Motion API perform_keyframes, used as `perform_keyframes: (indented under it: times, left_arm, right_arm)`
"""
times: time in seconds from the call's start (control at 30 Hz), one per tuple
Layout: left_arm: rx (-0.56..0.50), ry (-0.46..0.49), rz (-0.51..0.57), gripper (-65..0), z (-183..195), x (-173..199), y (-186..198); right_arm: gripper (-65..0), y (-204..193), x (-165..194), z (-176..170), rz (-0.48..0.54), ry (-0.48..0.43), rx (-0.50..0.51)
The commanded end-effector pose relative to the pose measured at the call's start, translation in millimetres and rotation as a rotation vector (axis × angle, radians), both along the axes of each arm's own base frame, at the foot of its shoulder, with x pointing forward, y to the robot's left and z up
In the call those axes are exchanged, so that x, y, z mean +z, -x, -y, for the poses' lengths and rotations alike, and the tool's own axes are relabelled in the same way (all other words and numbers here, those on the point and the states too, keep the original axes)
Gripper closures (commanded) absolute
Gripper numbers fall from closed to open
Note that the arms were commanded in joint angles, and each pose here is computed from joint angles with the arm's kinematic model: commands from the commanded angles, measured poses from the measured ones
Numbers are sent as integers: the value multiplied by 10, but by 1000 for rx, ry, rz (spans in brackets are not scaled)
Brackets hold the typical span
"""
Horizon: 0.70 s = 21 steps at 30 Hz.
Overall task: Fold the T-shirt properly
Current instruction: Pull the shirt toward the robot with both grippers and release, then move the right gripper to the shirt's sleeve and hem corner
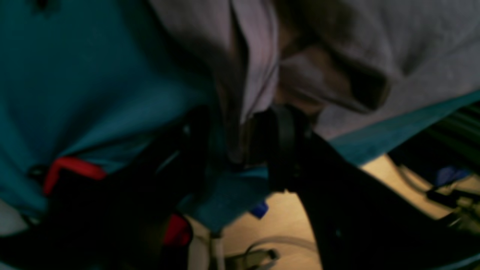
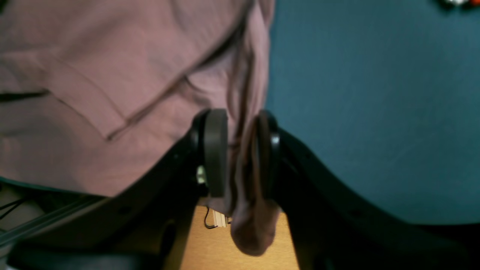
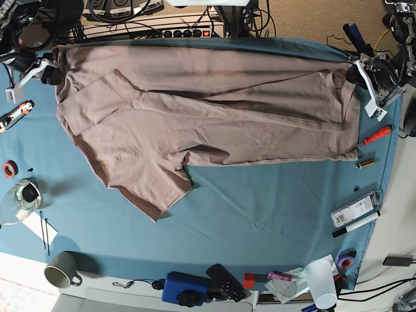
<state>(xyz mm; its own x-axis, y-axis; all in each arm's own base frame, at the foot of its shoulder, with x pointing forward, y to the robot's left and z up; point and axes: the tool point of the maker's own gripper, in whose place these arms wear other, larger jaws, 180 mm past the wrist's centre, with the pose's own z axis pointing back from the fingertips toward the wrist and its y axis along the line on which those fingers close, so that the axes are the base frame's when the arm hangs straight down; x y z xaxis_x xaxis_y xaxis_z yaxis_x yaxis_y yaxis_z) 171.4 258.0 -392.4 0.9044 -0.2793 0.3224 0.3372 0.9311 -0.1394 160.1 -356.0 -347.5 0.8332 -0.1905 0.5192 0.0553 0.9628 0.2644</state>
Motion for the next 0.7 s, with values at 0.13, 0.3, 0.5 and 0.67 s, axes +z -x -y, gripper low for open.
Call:
perform_keyframes:
  times: [0.13, 0.3, 0.5, 0.67]
  left_arm:
    - [-52, -113, 110, -261, -84, 245, -210]
    - [29, -179, 177, -260, -210, 328, -347]
    - [127, -240, 217, -260, -374, 397, -473]
    - [135, -231, 271, -260, -366, 527, -671]
  right_arm:
    - [-147, -90, 199, 138, 42, 51, 13]
    - [-147, -106, 239, 180, 42, 68, 20]
    - [-147, -356, 442, 242, 128, 87, 18]
    - [-147, -834, 820, 248, 317, 89, 4]
